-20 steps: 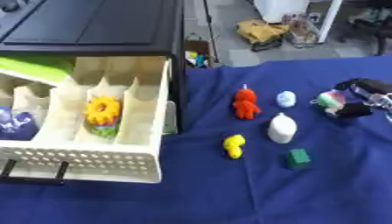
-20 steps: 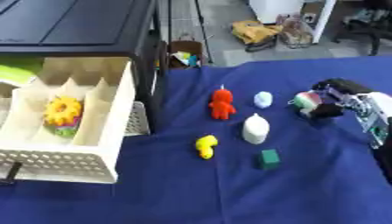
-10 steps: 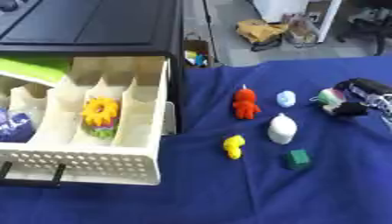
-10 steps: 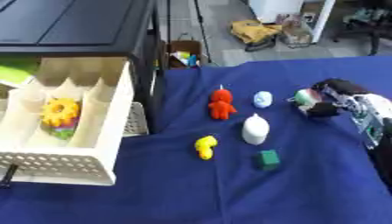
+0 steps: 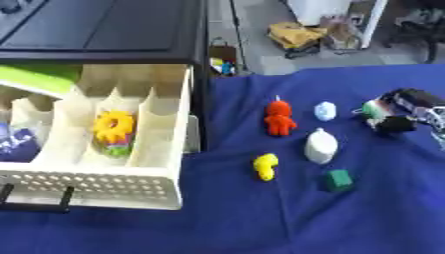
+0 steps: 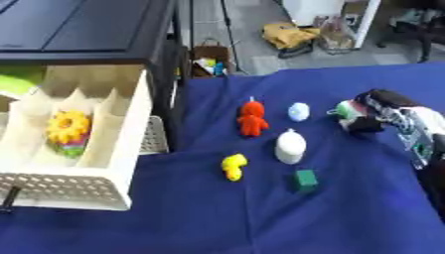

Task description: Pick up objects from table and place into drawer.

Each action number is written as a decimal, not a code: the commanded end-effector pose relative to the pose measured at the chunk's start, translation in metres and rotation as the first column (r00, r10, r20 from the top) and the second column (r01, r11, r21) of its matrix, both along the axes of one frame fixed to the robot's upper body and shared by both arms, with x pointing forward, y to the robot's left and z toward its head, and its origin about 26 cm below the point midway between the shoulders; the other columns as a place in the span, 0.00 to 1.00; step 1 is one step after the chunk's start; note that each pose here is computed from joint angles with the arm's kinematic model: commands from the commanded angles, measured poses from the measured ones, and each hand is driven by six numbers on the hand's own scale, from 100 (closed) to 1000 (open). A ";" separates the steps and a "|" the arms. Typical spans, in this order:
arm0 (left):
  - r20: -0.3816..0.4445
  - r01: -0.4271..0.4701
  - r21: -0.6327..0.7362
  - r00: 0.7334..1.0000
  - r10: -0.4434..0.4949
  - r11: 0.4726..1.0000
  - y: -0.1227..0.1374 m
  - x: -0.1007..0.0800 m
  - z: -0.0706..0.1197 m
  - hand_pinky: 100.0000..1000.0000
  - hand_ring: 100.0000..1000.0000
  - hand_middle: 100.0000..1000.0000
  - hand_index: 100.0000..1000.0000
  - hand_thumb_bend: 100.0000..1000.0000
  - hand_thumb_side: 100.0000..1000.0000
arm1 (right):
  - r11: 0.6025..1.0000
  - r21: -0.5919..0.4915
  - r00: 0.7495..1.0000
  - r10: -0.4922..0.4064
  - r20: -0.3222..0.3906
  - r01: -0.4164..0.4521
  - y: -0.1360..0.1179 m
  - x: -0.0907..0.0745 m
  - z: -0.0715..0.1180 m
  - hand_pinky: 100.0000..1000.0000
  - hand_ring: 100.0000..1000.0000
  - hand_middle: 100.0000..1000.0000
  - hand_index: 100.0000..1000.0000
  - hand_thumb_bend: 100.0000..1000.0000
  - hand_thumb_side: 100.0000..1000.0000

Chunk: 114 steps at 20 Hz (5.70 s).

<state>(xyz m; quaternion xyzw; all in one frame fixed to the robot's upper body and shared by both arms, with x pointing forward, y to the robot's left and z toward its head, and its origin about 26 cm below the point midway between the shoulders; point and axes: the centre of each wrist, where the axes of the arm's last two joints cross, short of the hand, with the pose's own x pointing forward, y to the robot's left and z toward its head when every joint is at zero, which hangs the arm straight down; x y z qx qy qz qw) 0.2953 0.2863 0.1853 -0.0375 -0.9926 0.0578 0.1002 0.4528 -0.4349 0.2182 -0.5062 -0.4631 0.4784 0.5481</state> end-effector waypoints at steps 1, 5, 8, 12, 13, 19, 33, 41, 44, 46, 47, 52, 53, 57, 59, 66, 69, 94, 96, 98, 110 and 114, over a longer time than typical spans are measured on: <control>0.019 -0.001 0.023 1.000 0.001 1.000 0.001 -0.002 0.006 0.57 0.74 0.74 0.89 0.31 1.00 | 1.000 -0.021 0.999 0.015 0.039 -0.014 -0.003 -0.003 0.019 0.75 0.86 0.70 0.76 0.12 0.57; 0.019 -0.001 0.023 1.000 0.000 1.000 0.002 -0.002 0.006 0.57 0.74 0.74 0.89 0.31 1.00 | 0.999 -0.017 0.997 0.046 0.062 -0.045 0.001 -0.005 0.028 0.75 0.85 0.70 0.76 0.02 0.51; 0.018 0.000 0.022 1.000 0.000 1.000 0.002 -0.002 0.006 0.57 0.74 0.74 0.89 0.31 1.00 | 0.998 -0.010 0.995 0.067 0.080 -0.067 0.006 -0.006 0.035 0.75 0.85 0.70 0.76 0.00 0.46; 0.017 0.000 0.022 1.000 0.000 1.000 0.003 -0.002 0.007 0.57 0.74 0.74 0.89 0.31 1.00 | 0.996 -0.011 0.991 0.089 0.095 -0.088 0.012 -0.008 0.043 0.75 0.85 0.69 0.75 0.00 0.36; 0.017 0.000 0.022 1.000 0.000 1.000 0.003 -0.002 0.007 0.57 0.74 0.74 0.89 0.31 1.00 | 0.996 -0.013 0.991 0.092 0.102 -0.091 0.013 -0.008 0.045 0.74 0.85 0.69 0.75 0.00 0.34; 0.017 0.000 0.022 1.000 -0.001 1.000 0.004 -0.002 0.007 0.57 0.74 0.74 0.89 0.31 1.00 | 0.994 -0.055 0.982 0.104 0.156 -0.097 0.020 -0.011 0.057 0.74 0.84 0.67 0.73 0.00 0.26; 0.014 -0.001 0.025 1.000 0.001 1.000 0.006 -0.002 0.008 0.57 0.74 0.74 0.88 0.31 1.00 | 0.957 -0.219 0.826 0.277 0.491 -0.191 0.064 -0.054 0.131 0.71 0.83 0.64 0.70 0.00 0.24; 0.006 -0.001 0.026 1.000 0.000 1.000 0.008 -0.003 0.009 0.57 0.74 0.73 0.88 0.31 1.00 | 0.892 -0.312 0.677 0.451 0.581 -0.327 0.117 -0.092 0.170 0.71 0.82 0.64 0.70 0.00 0.25; 0.004 0.000 0.027 1.000 0.000 1.000 0.009 -0.003 0.010 0.57 0.74 0.73 0.88 0.31 1.00 | 0.854 -0.328 0.617 0.519 0.591 -0.404 0.141 -0.105 0.180 0.71 0.82 0.64 0.70 0.00 0.28; 0.003 0.001 0.027 1.000 -0.001 1.000 0.010 -0.003 0.010 0.57 0.74 0.73 0.88 0.31 1.00 | 0.823 -0.344 0.576 0.564 0.591 -0.453 0.158 -0.113 0.185 0.71 0.82 0.64 0.69 0.00 0.30; 0.002 0.002 0.027 1.000 -0.002 1.000 0.010 -0.003 0.010 0.57 0.74 0.73 0.88 0.31 1.00 | 0.807 -0.352 0.558 0.585 0.588 -0.475 0.166 -0.117 0.187 0.71 0.82 0.63 0.69 0.00 0.31; 0.000 0.008 0.026 1.000 -0.008 1.000 0.010 -0.003 0.011 0.57 0.74 0.73 0.88 0.31 1.00 | 0.712 -0.383 0.464 0.686 0.560 -0.589 0.208 -0.128 0.193 0.70 0.82 0.64 0.69 0.00 0.32; 0.001 0.009 0.025 1.000 -0.009 1.000 0.010 -0.003 0.011 0.57 0.74 0.73 0.88 0.31 1.00 | 0.692 -0.387 0.443 0.702 0.558 -0.610 0.216 -0.131 0.194 0.70 0.82 0.64 0.69 0.00 0.32; 0.000 0.014 0.025 1.000 -0.014 1.000 0.010 -0.003 0.011 0.57 0.74 0.73 0.88 0.31 1.00 | 0.617 -0.393 0.370 0.754 0.542 -0.681 0.244 -0.136 0.196 0.70 0.82 0.64 0.69 0.00 0.32; 0.000 0.017 0.025 1.000 -0.017 1.000 0.010 -0.003 0.011 0.57 0.74 0.73 0.88 0.32 1.00 | 0.585 -0.388 0.343 0.772 0.536 -0.712 0.256 -0.136 0.196 0.70 0.82 0.64 0.69 0.00 0.36; 0.002 0.025 0.023 1.000 -0.025 0.999 0.009 -0.002 0.012 0.57 0.74 0.73 0.88 0.31 1.00 | 0.486 -0.364 0.272 0.821 0.502 -0.794 0.290 -0.136 0.192 0.69 0.82 0.64 0.69 0.00 0.32; 0.003 0.028 0.022 1.000 -0.028 0.999 0.008 -0.002 0.012 0.57 0.74 0.73 0.88 0.31 1.00 | 0.454 -0.347 0.264 0.840 0.475 -0.821 0.299 -0.133 0.187 0.69 0.82 0.64 0.69 0.00 0.33; -0.003 0.037 0.021 0.999 -0.037 0.999 0.006 -0.001 0.013 0.57 0.74 0.73 0.88 0.31 1.00 | 0.331 -0.266 0.251 0.922 0.295 -0.905 0.335 -0.120 0.168 0.76 0.89 0.78 0.82 0.16 0.64; -0.004 0.037 0.021 0.999 -0.037 0.999 0.006 -0.001 0.013 0.57 0.74 0.73 0.88 0.31 1.00 | 0.322 -0.276 0.244 0.928 0.282 -0.905 0.335 -0.119 0.168 0.77 0.90 0.82 0.86 0.28 0.69; -0.004 0.037 0.021 0.999 -0.037 0.999 0.006 -0.001 0.013 0.57 0.74 0.73 0.88 0.31 1.00 | 0.320 -0.285 0.239 0.928 0.284 -0.904 0.334 -0.120 0.170 0.79 0.93 0.85 0.88 0.36 0.72; -0.005 0.036 0.020 0.999 -0.036 0.999 0.006 -0.001 0.012 0.57 0.74 0.73 0.88 0.31 1.00 | 0.327 -0.292 0.229 0.918 0.322 -0.899 0.330 -0.124 0.174 0.80 0.93 0.86 0.88 0.40 0.69; -0.004 0.034 0.019 0.999 -0.033 0.999 0.006 -0.002 0.012 0.57 0.74 0.73 0.88 0.31 1.00 | 0.345 -0.285 0.232 0.902 0.364 -0.894 0.323 -0.127 0.177 0.80 0.93 0.86 0.88 0.39 0.68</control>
